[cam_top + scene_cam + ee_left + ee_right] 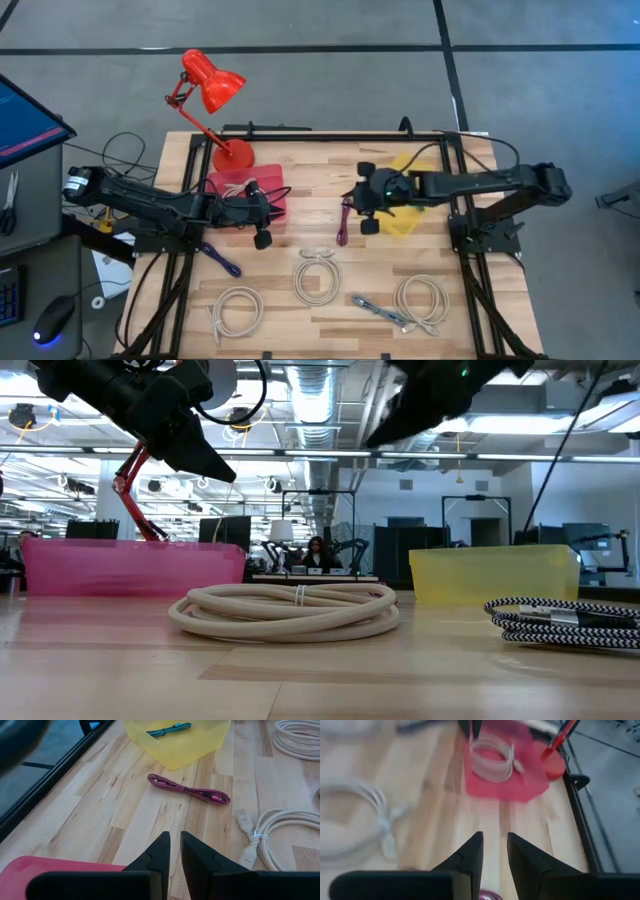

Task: Pick & Place USB Port
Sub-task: Put the pink USB cable into the yellow bin

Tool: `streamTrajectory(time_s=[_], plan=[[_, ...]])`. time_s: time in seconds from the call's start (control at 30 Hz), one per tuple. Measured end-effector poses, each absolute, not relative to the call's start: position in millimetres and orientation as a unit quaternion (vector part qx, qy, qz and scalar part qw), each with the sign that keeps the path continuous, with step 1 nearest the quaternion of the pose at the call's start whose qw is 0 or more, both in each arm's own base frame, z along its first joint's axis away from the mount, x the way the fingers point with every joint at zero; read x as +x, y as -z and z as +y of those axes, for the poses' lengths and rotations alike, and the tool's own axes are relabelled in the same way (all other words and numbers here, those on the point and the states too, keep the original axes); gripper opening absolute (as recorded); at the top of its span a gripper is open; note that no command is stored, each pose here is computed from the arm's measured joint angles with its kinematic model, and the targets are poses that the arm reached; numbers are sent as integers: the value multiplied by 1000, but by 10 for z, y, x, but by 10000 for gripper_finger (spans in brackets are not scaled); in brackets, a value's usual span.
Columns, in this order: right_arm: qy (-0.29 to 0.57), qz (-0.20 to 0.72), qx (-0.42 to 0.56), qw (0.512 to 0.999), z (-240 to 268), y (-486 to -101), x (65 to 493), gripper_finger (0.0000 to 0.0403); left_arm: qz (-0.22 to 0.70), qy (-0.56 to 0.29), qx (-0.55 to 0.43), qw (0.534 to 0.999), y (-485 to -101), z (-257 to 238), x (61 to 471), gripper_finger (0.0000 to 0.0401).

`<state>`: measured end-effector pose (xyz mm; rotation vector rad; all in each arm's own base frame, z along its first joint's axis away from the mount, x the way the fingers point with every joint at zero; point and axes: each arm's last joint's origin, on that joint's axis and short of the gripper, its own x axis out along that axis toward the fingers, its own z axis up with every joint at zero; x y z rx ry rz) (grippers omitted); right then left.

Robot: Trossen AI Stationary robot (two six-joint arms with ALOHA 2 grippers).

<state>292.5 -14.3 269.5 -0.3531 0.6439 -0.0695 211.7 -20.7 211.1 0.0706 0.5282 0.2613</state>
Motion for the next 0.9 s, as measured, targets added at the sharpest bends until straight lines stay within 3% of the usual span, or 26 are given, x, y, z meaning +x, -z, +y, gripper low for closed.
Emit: streamTrajectory(time_s=[0.23, 0.57, 0.9], plan=[[48, 388, -258, 884, -191, -2566, 3217, 109, 260, -129, 35, 956, -2111, -207, 2118, 43], [-14, 496, -326, 805, -202, -2167, 3375, 235, 265, -129, 36, 955, -2103, -205, 2113, 43], [-64, 580, -316, 748, -195, -1712, 3418, 226, 265, -129, 36, 955, -2102, -205, 2113, 43]])
